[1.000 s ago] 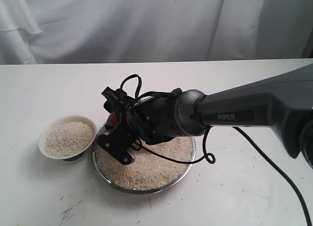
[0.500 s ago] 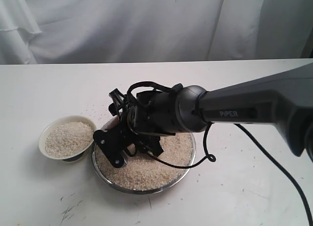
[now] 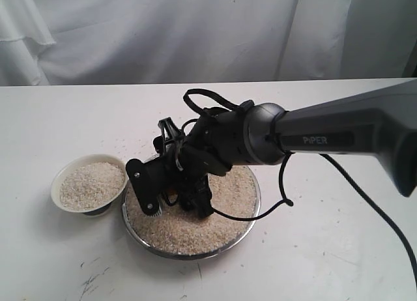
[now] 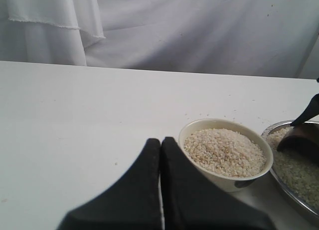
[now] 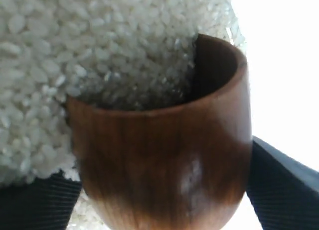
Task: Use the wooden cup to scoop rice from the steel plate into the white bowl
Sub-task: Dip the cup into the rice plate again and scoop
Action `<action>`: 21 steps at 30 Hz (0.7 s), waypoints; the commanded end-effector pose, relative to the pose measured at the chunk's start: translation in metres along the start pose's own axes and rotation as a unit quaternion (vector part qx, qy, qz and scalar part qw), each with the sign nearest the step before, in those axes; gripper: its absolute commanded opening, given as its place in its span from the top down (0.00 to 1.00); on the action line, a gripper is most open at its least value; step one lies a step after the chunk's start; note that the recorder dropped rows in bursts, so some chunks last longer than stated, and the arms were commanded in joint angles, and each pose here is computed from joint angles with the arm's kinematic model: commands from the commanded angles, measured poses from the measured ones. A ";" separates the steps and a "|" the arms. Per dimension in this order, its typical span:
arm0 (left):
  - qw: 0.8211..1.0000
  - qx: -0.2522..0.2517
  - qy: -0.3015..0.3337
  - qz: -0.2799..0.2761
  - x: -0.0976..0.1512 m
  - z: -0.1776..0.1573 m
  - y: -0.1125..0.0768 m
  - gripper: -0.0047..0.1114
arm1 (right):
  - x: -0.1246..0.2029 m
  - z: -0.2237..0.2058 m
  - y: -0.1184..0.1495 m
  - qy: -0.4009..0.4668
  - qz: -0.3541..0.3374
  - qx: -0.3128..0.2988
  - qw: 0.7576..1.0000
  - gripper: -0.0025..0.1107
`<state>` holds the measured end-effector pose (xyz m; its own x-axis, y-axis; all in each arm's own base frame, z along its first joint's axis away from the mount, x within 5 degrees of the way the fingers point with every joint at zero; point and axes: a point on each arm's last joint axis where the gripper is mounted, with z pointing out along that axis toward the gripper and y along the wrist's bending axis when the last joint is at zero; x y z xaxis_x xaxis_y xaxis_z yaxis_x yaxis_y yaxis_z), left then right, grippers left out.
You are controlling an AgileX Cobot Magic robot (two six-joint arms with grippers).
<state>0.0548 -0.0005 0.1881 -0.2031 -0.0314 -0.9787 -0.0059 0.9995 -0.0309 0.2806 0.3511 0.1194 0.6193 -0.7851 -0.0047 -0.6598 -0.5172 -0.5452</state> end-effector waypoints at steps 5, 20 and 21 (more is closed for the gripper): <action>1.000 0.001 -0.003 -0.002 0.001 0.000 0.000 0.96 | 0.004 0.008 0.024 -0.012 0.077 -0.101 0.992 0.98; 1.000 0.001 -0.003 -0.002 0.001 0.000 0.000 0.96 | 0.032 0.001 0.017 -0.026 0.152 -0.121 0.981 0.98; 1.000 0.001 -0.003 -0.002 0.001 0.000 0.000 0.96 | 0.034 -0.002 0.015 -0.030 0.155 -0.118 0.980 0.98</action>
<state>0.0548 -0.0005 0.1881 -0.2031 -0.0314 -0.9787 -0.0059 0.9995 -0.0309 0.2966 0.3289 0.1223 0.4122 -0.8839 -0.2208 -0.8598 -0.2973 -0.4151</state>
